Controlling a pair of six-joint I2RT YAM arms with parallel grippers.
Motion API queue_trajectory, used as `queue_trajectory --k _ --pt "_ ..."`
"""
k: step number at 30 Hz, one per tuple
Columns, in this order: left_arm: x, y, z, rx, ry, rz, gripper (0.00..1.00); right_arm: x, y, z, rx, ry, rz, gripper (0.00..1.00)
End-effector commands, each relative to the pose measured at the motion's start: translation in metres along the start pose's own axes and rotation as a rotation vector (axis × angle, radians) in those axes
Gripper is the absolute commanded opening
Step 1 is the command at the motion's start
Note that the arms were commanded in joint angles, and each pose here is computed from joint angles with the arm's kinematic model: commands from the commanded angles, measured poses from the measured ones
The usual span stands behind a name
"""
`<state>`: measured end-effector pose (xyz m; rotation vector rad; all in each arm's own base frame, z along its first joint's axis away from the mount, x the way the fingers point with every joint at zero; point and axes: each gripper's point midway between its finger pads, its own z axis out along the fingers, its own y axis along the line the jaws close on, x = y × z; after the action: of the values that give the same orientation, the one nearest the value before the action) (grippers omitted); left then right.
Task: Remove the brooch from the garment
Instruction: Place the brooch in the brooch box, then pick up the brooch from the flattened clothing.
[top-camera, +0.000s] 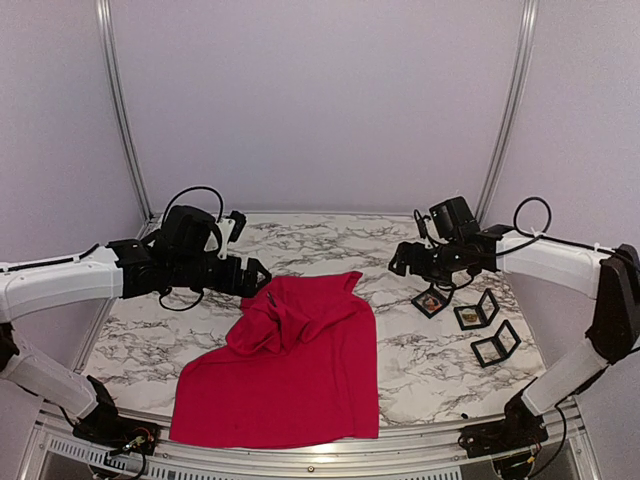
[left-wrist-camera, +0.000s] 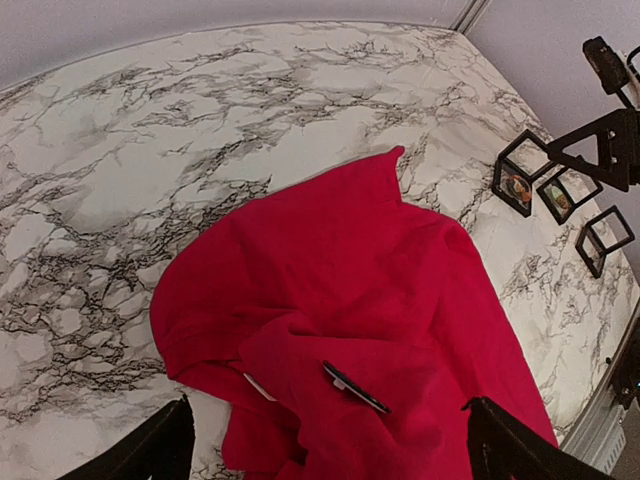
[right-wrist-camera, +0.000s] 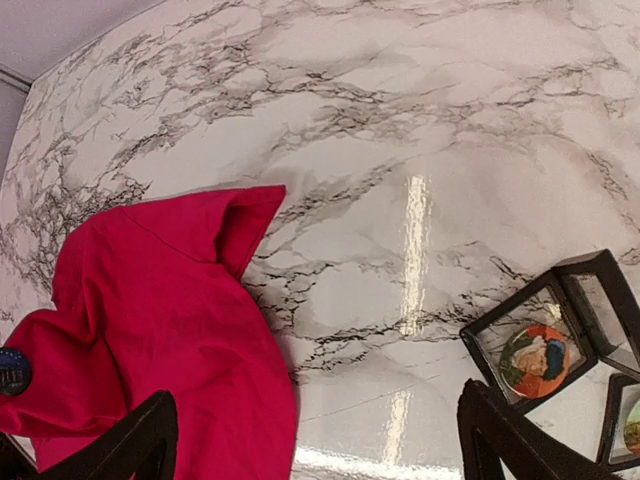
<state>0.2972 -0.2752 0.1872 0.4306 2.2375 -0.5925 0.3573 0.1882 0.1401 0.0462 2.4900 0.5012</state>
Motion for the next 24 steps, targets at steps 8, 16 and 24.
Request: queue_trajectory --k 8,16,24 --pt "0.019 -0.007 0.019 0.03 0.158 -0.187 0.89 -0.006 0.136 0.018 -0.214 -0.079 -0.256 0.93" --pt "0.021 -0.009 0.032 0.011 0.224 -0.226 0.71 0.008 0.183 0.028 -0.268 -0.067 -0.366 0.91" --pt "0.023 -0.002 0.044 -0.049 0.303 -0.267 0.48 0.016 0.181 0.029 -0.279 -0.067 -0.364 0.89"
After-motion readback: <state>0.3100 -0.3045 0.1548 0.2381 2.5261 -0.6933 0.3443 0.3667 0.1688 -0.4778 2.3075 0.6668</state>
